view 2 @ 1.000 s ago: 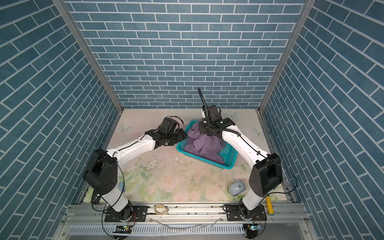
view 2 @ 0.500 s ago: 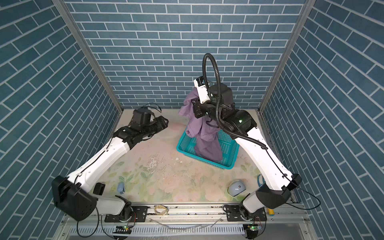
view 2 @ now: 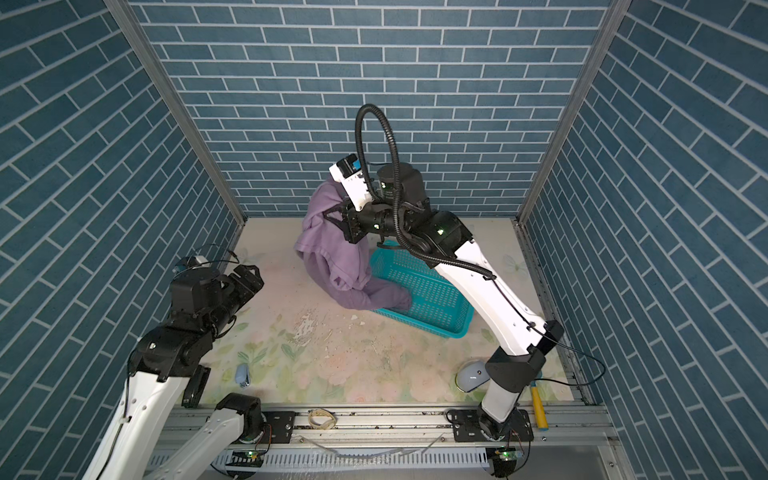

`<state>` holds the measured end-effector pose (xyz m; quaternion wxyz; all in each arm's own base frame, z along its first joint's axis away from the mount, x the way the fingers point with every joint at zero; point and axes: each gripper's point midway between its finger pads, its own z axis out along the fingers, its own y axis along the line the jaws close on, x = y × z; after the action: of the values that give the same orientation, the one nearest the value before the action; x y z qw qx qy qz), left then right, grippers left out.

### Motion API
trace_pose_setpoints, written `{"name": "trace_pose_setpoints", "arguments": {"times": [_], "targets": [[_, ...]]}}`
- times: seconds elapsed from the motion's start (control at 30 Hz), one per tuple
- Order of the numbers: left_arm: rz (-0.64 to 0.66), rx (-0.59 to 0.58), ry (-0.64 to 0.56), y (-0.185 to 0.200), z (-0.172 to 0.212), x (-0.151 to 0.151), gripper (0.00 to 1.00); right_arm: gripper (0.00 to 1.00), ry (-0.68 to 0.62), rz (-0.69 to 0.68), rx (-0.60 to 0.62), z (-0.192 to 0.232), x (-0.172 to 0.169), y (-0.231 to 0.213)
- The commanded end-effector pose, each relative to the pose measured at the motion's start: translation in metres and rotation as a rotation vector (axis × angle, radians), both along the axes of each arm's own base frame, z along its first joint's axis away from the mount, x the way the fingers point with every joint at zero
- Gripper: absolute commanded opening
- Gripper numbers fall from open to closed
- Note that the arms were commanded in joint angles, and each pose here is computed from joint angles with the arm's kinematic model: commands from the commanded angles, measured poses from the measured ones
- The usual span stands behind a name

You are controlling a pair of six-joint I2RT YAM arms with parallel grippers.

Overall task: Fold and stack the trousers
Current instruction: 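Lift the purple trousers out with the right gripper while the left draws back, then lower the trousers beside the basket with the right gripper while the left reaches over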

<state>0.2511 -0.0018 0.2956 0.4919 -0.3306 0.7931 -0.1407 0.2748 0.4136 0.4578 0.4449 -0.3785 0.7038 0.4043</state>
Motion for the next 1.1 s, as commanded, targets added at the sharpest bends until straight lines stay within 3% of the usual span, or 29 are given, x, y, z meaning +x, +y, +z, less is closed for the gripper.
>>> {"name": "trace_pose_setpoints", "arguments": {"times": [0.0,0.23,0.27,0.3,0.37,0.4,0.43,0.6,0.7,0.93,1.07], "targets": [[0.058,0.056,0.056,0.016,-0.015,-0.018,0.87,0.00,0.081,0.036,-0.012,-0.017,0.002,0.015],[0.038,0.039,0.102,0.012,-0.032,-0.020,0.88,0.00,0.339,0.076,-0.302,-0.157,0.005,0.051],[0.020,0.032,0.104,0.008,-0.034,-0.016,0.88,0.10,0.353,0.072,-0.351,-0.175,0.003,0.052],[-0.002,0.025,0.107,0.003,-0.037,-0.012,0.88,0.27,0.365,0.054,-0.408,-0.194,0.003,0.051],[-0.049,0.012,0.119,-0.006,-0.043,-0.003,0.89,0.46,0.378,0.014,-0.476,-0.218,0.006,0.046],[-0.073,0.004,0.130,-0.012,-0.045,0.002,0.90,0.61,0.379,-0.004,-0.491,-0.224,0.007,0.043],[-0.100,-0.003,0.144,-0.017,-0.048,0.006,0.90,0.68,0.362,-0.030,-0.500,-0.225,0.010,0.038],[-0.242,-0.030,0.137,-0.050,-0.049,0.031,0.88,0.69,0.257,-0.170,-0.506,-0.210,0.027,-0.003],[-0.310,0.009,0.121,-0.072,-0.045,0.040,0.89,0.69,0.290,-0.276,-0.490,-0.208,0.041,-0.044],[-0.522,0.152,0.190,-0.153,-0.057,0.055,0.90,0.75,0.644,-0.503,-0.441,-0.269,0.056,-0.158],[-0.632,0.198,0.188,-0.201,-0.059,0.059,0.91,0.79,0.797,-0.485,-0.382,-0.296,0.044,-0.171]]}}
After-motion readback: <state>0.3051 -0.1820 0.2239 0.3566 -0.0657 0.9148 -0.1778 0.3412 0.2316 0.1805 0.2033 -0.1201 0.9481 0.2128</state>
